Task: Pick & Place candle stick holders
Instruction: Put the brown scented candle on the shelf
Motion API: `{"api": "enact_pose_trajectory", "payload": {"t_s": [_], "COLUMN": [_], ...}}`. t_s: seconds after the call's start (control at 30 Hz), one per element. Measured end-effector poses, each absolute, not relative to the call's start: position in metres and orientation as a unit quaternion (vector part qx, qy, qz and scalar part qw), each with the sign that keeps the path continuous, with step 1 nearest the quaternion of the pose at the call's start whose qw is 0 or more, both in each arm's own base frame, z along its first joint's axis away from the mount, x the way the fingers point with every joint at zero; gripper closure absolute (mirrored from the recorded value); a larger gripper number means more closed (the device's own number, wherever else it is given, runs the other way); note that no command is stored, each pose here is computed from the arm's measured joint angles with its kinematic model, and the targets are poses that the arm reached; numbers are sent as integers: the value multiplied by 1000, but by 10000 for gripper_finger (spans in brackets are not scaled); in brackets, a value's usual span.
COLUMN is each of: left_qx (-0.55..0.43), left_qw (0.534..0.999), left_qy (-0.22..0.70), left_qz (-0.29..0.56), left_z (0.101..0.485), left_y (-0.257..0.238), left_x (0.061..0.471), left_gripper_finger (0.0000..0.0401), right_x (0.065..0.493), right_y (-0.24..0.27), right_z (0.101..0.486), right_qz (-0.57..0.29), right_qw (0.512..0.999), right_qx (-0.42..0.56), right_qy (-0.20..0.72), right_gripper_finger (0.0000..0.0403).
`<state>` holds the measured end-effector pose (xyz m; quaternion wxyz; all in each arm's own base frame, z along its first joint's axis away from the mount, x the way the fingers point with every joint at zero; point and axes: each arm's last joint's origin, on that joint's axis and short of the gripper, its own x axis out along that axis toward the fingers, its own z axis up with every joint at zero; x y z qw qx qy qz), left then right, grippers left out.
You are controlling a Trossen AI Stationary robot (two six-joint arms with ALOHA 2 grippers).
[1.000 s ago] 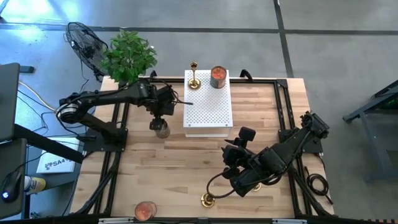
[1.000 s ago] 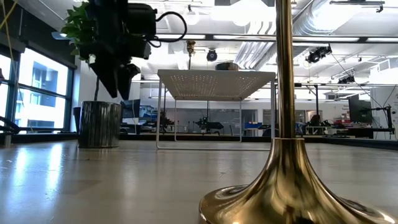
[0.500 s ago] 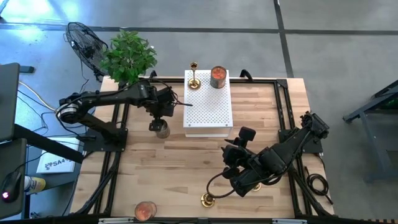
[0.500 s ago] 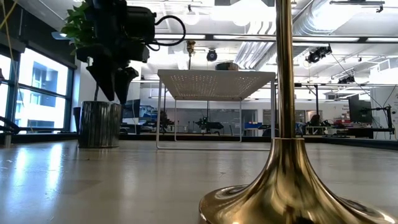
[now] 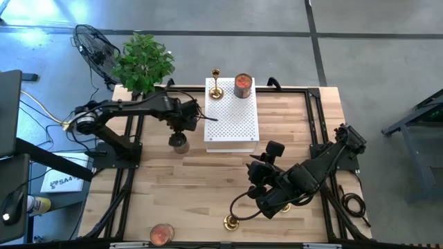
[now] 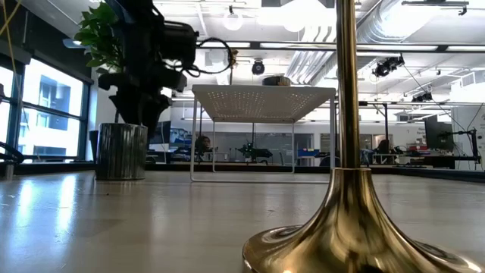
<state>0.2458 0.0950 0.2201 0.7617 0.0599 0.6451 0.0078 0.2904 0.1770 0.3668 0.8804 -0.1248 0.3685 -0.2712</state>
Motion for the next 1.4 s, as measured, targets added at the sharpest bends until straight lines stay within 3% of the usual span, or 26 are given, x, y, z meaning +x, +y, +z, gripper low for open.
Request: {"api": "enact_pose_trajectory", "payload": {"t_s": [0.43,0.7,0.97,1.4], "left_qx": [80,90,99,67], "left_qw": [753,748,746,734], "left_qy": [652,656,658,674], "left_qz": [31,37,35,48], "left_z": [220,220,228,249], "left_y": [97,98,98,98], "left_x": [246,245,246,245], "left_gripper_finger": [151,231,384,399], "right_x": [290,291,291,290], "right_y": [177,177,177,177], "right_z": [367,367,367,367], "right_qz": [-272,-272,-273,-272], "right_qw": [880,880,880,880], "right_qx": [-128,-129,-131,-130], "right_qy": [368,367,366,367], "right_gripper_finger": [263,263,263,263]}}
